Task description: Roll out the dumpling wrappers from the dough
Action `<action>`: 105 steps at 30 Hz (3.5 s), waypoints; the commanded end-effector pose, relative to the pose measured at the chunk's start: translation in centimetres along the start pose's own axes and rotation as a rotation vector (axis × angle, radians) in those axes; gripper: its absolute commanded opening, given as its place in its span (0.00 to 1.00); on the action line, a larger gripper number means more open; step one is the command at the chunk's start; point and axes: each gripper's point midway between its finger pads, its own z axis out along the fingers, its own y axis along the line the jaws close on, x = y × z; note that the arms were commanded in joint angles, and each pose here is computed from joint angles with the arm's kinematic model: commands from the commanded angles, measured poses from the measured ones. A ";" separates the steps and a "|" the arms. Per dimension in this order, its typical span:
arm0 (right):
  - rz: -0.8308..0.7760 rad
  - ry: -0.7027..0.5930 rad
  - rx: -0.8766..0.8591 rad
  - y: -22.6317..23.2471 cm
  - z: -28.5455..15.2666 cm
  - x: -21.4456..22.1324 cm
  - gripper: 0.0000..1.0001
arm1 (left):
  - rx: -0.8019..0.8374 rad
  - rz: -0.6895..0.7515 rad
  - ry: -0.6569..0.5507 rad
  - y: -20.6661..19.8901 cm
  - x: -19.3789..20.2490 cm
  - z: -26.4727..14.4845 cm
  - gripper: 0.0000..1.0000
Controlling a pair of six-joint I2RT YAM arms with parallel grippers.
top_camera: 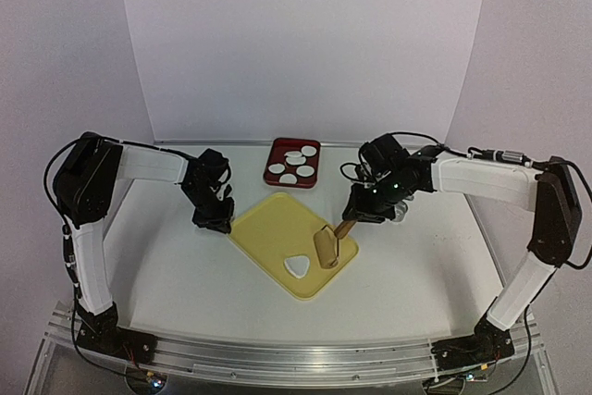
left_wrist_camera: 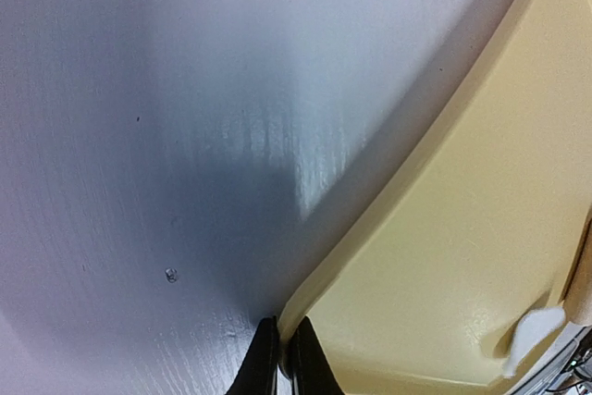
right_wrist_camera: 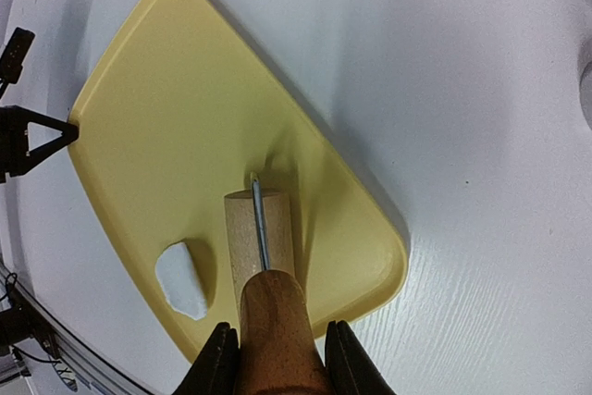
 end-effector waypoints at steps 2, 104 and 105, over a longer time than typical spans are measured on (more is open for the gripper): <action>-0.146 0.360 0.655 -14.8 -0.7 8.1 0.00 | -0.148 0.192 -0.044 3.8 -2.5 0.2 0.00; -0.447 0.096 0.019 6.9 -0.9 0.2 0.00 | 0.043 -0.018 0.002 -6.0 -0.1 3.4 0.00; -0.449 0.087 -0.020 7.7 -1.7 0.0 0.00 | 0.041 -0.019 0.001 -6.0 -0.1 3.3 0.00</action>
